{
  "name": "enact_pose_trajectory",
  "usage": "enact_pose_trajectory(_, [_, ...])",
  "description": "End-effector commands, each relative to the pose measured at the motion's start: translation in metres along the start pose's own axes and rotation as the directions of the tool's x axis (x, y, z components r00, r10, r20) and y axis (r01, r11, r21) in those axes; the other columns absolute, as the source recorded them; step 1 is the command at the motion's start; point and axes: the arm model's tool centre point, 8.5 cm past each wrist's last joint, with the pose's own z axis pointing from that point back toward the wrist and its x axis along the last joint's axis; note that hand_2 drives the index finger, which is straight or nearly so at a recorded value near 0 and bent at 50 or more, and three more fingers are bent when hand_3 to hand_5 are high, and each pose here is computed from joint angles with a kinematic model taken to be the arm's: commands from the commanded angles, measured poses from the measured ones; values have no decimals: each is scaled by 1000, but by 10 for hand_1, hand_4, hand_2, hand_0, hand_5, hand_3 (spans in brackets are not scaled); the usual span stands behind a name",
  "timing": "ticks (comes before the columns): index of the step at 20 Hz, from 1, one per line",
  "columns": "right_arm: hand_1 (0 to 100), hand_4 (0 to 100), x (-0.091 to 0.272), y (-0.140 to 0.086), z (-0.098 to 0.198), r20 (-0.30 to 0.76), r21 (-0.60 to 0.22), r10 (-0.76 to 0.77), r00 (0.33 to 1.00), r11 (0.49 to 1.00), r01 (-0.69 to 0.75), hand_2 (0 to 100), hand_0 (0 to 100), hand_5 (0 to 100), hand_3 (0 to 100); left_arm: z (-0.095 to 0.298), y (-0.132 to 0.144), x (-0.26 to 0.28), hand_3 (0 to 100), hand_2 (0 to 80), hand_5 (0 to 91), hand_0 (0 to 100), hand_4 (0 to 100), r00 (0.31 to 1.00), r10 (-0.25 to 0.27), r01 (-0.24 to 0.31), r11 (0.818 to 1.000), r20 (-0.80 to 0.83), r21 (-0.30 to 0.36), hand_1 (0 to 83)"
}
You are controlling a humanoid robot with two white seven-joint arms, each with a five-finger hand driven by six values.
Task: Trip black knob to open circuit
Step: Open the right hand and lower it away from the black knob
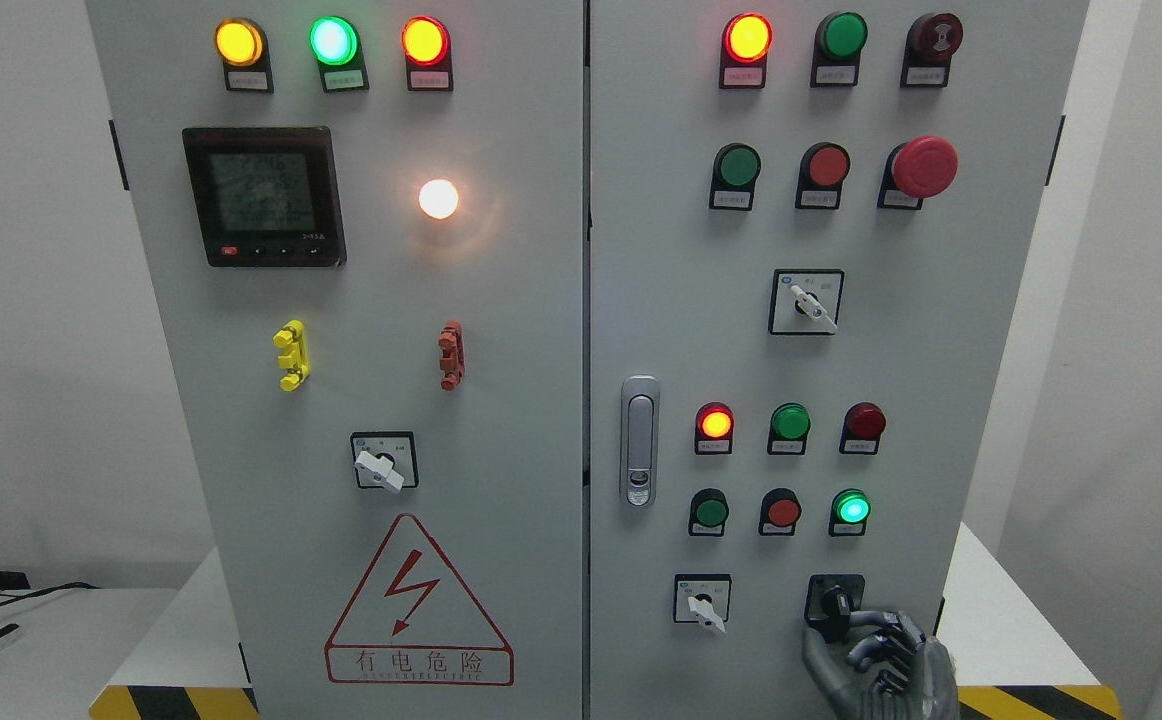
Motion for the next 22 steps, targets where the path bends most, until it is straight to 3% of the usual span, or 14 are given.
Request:
enact_pose_trajectory(1, [862, 826, 1, 7, 4, 10, 25, 9, 1000, 1000, -9, 392, 120, 959, 812, 0, 0, 0, 0, 0, 0, 120, 0, 1000, -30, 30, 1000, 2, -4, 389])
enact_pose_trajectory(16, [850, 802, -2, -9, 18, 71, 54, 18, 997, 998, -22, 385, 124, 885, 805, 0, 0, 0, 0, 0, 0, 120, 0, 1000, -30, 30, 1000, 0, -4, 389])
enact_pose_trajectory(19, [849, 695, -8, -16, 25, 92, 57, 28, 995, 998, -34, 382, 122, 733, 746, 0, 0, 0, 0, 0, 0, 120, 0, 1000, -30, 30, 1000, 2, -4, 389])
enact_pose_trajectory(22, [839, 540, -15, -25, 34, 114, 62, 41, 993, 997, -48, 357, 120, 537, 609, 0, -1, 0, 0, 0, 0, 120, 0, 1000, -30, 30, 1000, 2, -6, 389])
